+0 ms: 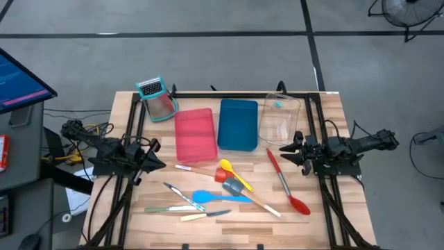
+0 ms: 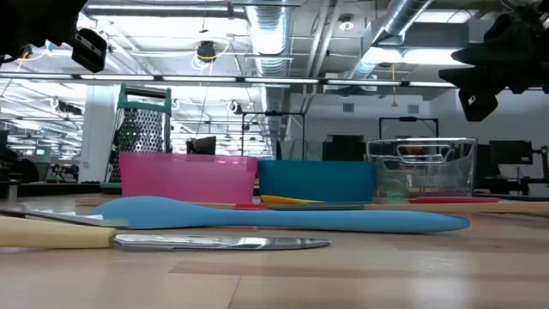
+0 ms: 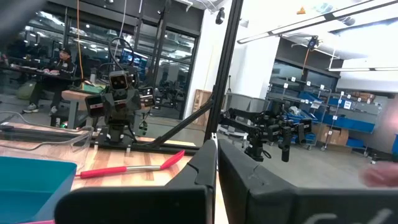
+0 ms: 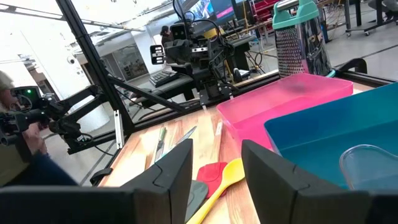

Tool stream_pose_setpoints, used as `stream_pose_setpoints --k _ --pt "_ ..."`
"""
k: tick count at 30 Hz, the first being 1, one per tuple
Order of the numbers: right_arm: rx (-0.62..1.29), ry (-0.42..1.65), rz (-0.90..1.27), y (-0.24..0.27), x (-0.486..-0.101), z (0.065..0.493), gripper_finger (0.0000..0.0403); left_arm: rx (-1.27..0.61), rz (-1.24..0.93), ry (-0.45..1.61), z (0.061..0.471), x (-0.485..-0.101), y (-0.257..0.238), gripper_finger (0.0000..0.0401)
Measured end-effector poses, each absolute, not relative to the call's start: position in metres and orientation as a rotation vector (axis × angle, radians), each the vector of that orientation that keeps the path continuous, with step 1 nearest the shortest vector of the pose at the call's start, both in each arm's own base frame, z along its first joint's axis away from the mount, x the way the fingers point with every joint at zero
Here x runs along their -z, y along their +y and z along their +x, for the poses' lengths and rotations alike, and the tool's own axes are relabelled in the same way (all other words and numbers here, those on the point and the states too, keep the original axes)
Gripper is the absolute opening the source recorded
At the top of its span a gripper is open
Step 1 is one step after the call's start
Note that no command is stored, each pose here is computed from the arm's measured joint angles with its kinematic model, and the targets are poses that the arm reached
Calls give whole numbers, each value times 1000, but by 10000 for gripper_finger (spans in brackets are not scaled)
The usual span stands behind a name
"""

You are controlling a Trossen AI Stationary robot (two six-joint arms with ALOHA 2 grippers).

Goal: Pick & Place Kitchen Items

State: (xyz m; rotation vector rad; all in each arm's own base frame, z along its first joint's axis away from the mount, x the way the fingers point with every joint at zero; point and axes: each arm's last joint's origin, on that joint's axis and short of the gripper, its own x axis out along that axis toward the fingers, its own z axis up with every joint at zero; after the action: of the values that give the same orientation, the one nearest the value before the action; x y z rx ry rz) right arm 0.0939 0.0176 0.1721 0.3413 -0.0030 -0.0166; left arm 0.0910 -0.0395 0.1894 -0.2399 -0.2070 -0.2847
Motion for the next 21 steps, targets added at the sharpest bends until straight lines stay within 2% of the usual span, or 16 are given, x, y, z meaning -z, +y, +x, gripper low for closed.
stream_pose_setpoints --k 14,18,21 --pt "16 -3 341 18 -172 94 137 291 -273 -271 90 -196 -39 1" --pt "22 -8 324 17 -172 94 138 319 -428 -344 87 -205 -38 1" --pt "20 -24 400 17 -174 94 139 337 -531 -401 85 -211 -36 1"
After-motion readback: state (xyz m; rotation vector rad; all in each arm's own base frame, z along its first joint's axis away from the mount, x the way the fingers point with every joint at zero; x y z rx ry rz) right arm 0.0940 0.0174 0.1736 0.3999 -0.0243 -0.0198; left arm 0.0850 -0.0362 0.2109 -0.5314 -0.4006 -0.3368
